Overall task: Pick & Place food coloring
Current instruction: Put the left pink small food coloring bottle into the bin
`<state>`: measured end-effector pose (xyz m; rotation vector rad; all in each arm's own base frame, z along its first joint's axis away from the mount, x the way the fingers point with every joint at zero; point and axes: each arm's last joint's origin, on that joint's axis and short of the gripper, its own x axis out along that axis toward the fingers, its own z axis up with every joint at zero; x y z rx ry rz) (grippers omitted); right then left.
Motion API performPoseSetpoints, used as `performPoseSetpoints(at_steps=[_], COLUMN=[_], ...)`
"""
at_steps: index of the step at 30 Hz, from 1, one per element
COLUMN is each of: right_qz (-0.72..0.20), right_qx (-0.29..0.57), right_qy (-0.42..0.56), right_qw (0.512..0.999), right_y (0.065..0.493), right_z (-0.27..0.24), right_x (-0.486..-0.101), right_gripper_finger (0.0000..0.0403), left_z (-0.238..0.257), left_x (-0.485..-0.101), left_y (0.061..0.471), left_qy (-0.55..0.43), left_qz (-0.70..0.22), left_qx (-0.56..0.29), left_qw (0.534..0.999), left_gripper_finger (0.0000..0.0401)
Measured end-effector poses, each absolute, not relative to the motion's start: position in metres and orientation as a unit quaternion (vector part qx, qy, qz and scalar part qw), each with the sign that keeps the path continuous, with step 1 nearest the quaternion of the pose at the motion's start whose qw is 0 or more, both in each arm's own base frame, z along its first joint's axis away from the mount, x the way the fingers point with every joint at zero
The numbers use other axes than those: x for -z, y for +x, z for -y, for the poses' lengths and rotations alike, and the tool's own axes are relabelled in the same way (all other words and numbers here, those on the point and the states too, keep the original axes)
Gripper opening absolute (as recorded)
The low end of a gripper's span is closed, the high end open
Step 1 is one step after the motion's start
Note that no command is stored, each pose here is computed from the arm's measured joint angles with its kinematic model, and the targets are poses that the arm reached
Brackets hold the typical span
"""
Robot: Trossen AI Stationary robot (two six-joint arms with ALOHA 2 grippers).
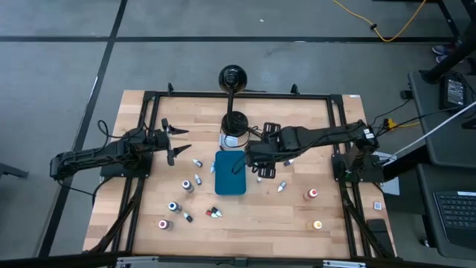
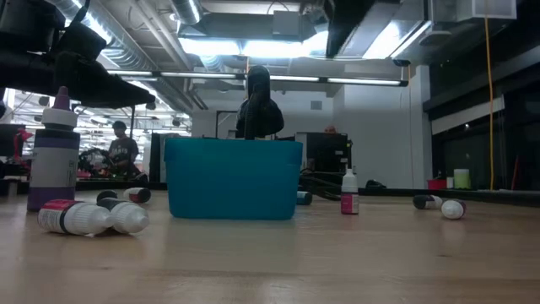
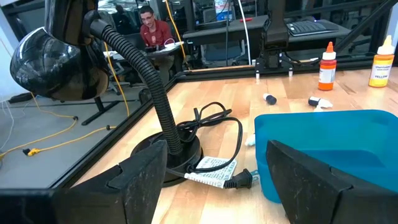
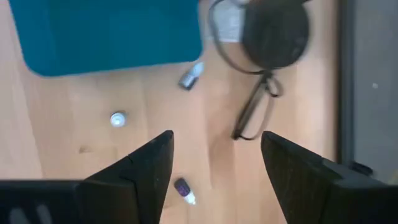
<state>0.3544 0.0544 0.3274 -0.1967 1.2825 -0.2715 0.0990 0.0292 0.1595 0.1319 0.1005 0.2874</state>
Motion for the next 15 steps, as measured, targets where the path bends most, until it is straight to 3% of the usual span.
performPoseSetpoints(at_steps=[7, 15], right_qz=[-0.584, -0.578], right_qx=[0.046, 0.019], right_qy=[-0.077, -0.058], right_qw=[0.807, 0.814], right_y=[0.350, 0.350], right_z=[-0.057, -0.055], right_x=[-0.287, -0.256], right_gripper_finger=[0.0244, 0.0244], left_z=[-0.029, -0.029], left_x=[-0.160, -0.160], left_y=[0.099, 0.099], left_qy=[0.066, 0.066], left_qz=[-0.048, -0.048], left_qx=[-0.143, -0.143], left_qw=[0.986, 0.986], left_gripper_finger=[0.0269, 0.0269])
